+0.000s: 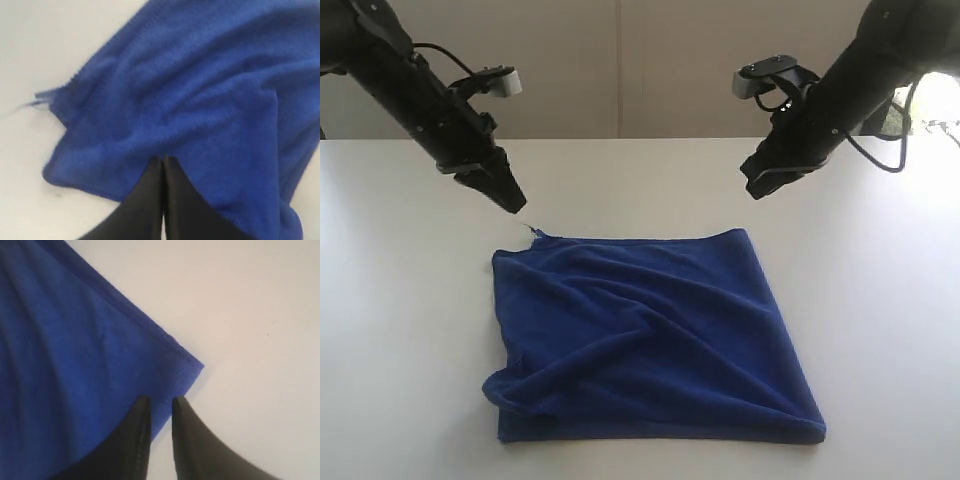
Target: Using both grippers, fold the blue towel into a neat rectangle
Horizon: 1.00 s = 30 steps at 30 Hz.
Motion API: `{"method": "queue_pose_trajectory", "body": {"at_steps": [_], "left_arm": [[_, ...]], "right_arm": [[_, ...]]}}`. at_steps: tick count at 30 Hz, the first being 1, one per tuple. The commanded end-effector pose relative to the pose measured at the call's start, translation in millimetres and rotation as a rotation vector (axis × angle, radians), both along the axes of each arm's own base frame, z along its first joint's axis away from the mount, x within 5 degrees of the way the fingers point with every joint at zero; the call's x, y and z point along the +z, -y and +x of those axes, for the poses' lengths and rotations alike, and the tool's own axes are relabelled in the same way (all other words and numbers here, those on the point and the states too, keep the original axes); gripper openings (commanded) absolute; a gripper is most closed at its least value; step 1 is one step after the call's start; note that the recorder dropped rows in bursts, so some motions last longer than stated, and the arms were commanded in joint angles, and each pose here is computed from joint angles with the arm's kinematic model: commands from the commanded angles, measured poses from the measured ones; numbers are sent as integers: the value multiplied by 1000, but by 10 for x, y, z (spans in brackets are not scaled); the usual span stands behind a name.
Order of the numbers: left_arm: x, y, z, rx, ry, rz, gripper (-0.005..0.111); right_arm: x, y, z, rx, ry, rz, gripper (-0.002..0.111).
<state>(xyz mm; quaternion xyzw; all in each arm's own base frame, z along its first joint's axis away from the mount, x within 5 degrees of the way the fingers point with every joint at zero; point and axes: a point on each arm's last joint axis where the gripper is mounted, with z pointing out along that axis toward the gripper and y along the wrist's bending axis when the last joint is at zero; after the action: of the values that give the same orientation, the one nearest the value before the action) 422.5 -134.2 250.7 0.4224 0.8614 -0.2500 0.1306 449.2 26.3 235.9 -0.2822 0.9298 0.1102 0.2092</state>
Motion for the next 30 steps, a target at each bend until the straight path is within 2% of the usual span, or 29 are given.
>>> {"method": "queue_pose_trajectory", "body": {"at_steps": [1,7,11,14,18,19,23,30], "left_arm": [[-20,-82,-320,34,7,35,0],[-409,-137,-468,211,40,17,0],[-672,-221,-369,369,24,17,1],[-800,-304,-264,431,-33,-29,15],[-884,-412,-123,461,-89,-66,51],[-894,-434,-95,468,-85,-67,55],[-952,-434,67,498,-42,-72,52],[-1157,-391,156,508,-100,-103,52]], "right_arm": [[-110,-21,164,77,-91,77,24],[-177,-122,286,89,-96,208,28],[-136,-169,294,80,-88,275,28],[-50,-182,258,81,-76,279,28],[154,-270,200,104,-36,282,28],[199,-268,187,105,-26,282,28],[286,-323,155,118,-11,281,28],[299,-323,151,112,-11,283,28]]}}
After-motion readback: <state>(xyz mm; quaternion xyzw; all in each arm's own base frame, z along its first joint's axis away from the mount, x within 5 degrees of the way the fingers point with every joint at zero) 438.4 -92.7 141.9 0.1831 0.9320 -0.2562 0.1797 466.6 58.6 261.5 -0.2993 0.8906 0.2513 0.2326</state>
